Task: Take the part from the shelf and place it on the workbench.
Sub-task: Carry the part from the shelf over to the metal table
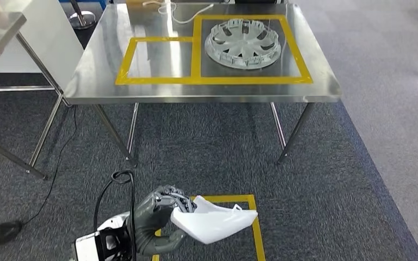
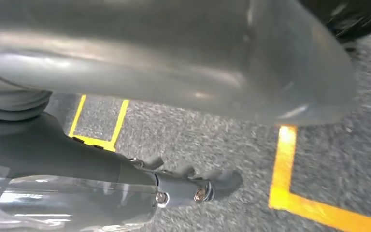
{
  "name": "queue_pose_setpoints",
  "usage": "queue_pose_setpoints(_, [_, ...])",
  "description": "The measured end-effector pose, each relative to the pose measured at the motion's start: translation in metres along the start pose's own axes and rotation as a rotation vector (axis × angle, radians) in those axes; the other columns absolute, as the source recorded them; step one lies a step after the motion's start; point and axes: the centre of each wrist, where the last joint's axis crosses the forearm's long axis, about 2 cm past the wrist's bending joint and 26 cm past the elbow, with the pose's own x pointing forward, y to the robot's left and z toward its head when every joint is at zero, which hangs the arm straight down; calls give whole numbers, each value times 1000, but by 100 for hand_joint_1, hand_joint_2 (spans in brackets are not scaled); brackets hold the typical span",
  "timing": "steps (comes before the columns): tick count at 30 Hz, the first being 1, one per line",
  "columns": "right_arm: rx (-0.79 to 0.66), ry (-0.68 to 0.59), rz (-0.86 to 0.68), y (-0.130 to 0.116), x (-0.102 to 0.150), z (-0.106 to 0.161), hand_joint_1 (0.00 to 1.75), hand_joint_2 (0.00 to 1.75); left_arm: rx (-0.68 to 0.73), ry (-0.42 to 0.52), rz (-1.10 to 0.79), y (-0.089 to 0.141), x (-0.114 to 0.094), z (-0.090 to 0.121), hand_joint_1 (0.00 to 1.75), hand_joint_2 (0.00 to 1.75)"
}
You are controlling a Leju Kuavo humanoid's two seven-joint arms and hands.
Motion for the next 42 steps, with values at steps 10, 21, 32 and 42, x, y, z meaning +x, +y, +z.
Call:
queue_pose_setpoints(10, [14,-2,7,-1,-4,1,0,0,-7,-1,11,-1,0,3,175,175])
queue_pose_setpoints(21, [-2,14,4,1,-6,1,0,0,-7,5,7,0,0,6,175,175])
queue_pose_setpoints(32, [8,5,2,6,0,-1,0,0,-15,12,-18,2,1,5,175,175])
queue_pose_setpoints(42, [10,12,1,7,-4,0,0,0,-10,15,-36,2,1,4,175,175])
